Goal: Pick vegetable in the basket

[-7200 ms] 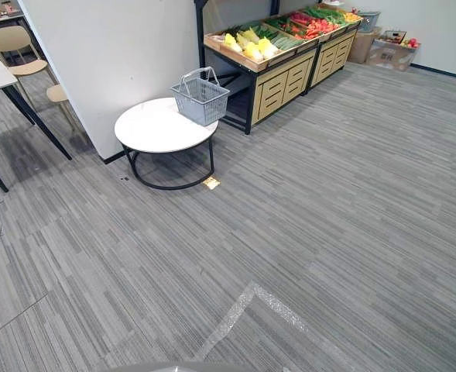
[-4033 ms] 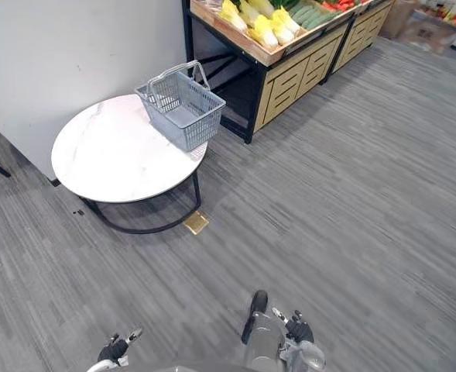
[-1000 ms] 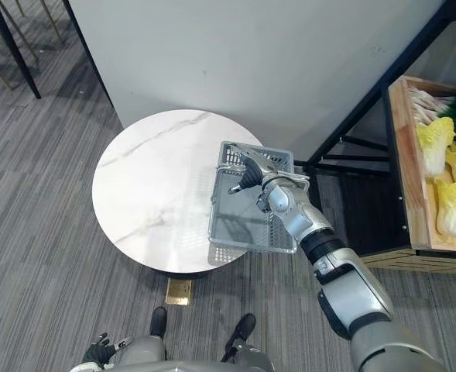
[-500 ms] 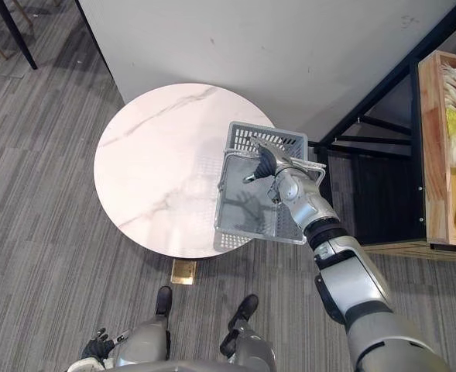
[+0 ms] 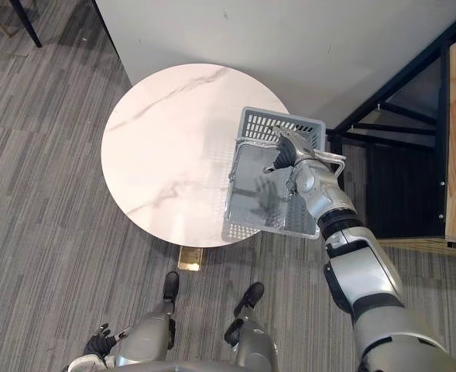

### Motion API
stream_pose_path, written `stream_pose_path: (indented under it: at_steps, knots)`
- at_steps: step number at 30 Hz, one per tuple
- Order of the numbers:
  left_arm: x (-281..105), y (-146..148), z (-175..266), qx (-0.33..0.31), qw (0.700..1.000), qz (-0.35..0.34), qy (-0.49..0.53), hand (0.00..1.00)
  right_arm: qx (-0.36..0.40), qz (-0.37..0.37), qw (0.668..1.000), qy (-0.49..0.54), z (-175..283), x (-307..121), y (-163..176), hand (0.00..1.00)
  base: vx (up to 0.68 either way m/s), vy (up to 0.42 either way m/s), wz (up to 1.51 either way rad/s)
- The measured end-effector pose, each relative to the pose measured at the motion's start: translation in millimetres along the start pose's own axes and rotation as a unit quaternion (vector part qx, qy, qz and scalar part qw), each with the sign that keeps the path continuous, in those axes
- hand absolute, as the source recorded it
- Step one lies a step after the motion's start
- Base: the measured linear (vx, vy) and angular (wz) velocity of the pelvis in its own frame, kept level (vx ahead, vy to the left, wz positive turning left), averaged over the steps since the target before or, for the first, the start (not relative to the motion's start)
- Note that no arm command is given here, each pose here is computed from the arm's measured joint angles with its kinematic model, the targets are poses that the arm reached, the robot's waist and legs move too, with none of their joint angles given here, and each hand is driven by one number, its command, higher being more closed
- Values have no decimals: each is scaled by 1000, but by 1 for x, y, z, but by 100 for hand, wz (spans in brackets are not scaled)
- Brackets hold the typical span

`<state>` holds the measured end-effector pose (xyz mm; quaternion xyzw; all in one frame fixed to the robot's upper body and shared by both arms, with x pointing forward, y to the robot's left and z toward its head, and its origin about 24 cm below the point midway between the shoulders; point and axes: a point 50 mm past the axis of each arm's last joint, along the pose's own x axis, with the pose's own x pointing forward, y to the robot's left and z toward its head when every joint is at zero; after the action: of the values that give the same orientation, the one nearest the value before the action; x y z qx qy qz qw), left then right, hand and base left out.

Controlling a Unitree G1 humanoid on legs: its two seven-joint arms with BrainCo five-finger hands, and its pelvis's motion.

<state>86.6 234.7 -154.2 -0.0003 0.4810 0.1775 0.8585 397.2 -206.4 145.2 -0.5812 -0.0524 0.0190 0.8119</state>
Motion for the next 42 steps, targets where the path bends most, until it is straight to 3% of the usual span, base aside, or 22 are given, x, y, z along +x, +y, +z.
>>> stream_pose_path:
  at_steps: [13, 27, 28, 42]
  knots:
    - [0, -1, 0, 4, 1000, -2, -1, 0, -88, -9, 996, 21, -25, -5, -25, 0, 58, 14, -1]
    - [0, 1, 1, 13, 1000, -3, -1, 0, -95, -11, 995, 23, -31, -8, -29, 0, 54, 14, -8]
    - [0, 0, 1, 13, 1000, -3, -1, 0, -96, -12, 995, 24, -32, -8, -30, 100, 53, 3, -1]
    - [2, -1, 7, 26, 1000, -8, -10, 0, -87, -20, 996, 28, -33, -9, -32, 100, 62, 3, -1]
